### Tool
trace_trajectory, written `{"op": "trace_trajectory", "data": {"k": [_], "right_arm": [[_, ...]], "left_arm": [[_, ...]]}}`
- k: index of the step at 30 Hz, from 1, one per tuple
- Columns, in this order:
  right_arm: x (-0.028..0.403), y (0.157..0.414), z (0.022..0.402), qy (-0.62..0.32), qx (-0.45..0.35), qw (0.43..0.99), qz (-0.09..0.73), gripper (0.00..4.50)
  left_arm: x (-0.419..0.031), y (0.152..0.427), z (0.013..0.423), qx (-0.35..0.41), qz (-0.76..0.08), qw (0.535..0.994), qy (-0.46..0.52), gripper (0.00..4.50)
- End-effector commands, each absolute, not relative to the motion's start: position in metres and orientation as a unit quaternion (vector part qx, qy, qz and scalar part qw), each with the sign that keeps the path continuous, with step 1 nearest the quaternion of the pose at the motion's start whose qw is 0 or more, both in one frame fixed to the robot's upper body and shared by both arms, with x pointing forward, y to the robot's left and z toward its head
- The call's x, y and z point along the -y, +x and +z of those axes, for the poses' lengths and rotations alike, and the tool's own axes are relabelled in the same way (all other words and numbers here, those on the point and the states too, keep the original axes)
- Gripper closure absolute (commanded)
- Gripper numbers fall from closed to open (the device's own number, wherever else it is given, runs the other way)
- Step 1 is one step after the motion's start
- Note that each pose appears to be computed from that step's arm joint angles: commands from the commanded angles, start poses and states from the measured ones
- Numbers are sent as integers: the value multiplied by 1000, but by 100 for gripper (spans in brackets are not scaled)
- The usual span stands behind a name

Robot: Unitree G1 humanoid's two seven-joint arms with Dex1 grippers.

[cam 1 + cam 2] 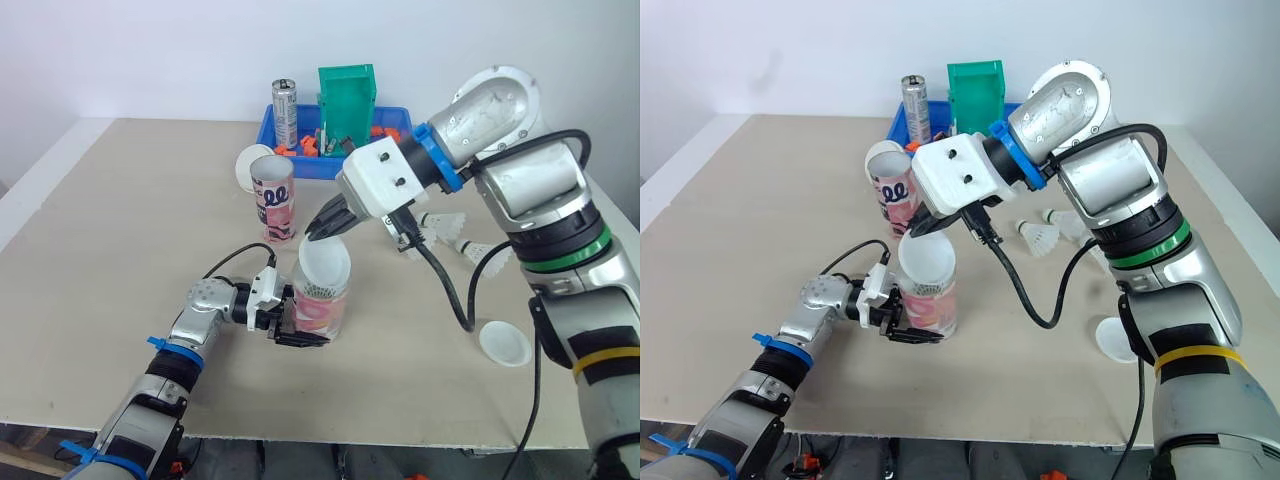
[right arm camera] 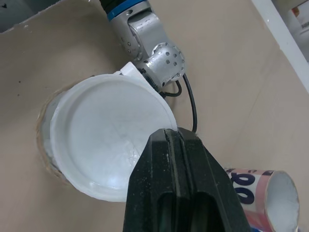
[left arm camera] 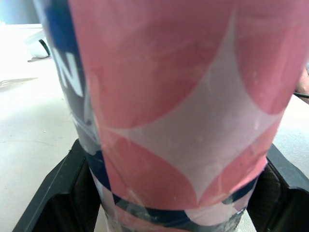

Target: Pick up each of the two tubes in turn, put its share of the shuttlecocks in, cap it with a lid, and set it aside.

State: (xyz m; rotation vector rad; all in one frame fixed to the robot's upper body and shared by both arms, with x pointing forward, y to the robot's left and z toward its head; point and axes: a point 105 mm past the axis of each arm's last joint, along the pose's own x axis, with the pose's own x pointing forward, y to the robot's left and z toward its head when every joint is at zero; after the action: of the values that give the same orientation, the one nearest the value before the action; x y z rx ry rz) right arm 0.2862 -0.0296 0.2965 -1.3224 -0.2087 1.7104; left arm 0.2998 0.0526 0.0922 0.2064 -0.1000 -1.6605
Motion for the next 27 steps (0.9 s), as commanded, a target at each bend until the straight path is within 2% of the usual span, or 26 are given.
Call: {"op": "trace_trajectory", "data": {"k": [1,16,22,27], "right_arm": [[31,276,300,-556,91,431,705,447],[35,276,268,-583,59,390,710,447],[37,276,263,-617,81,362,694,447],[35,277,268,-621,100,367,686,447]], "left_arm": [[-64,300,72,-8,-731,673,113,88],[-64,301,72,-8,-729,676,110,88],[-65,301,72,-8,-727,678,108,88],[-65,301,73,-8,-727,679,108,88]]}}
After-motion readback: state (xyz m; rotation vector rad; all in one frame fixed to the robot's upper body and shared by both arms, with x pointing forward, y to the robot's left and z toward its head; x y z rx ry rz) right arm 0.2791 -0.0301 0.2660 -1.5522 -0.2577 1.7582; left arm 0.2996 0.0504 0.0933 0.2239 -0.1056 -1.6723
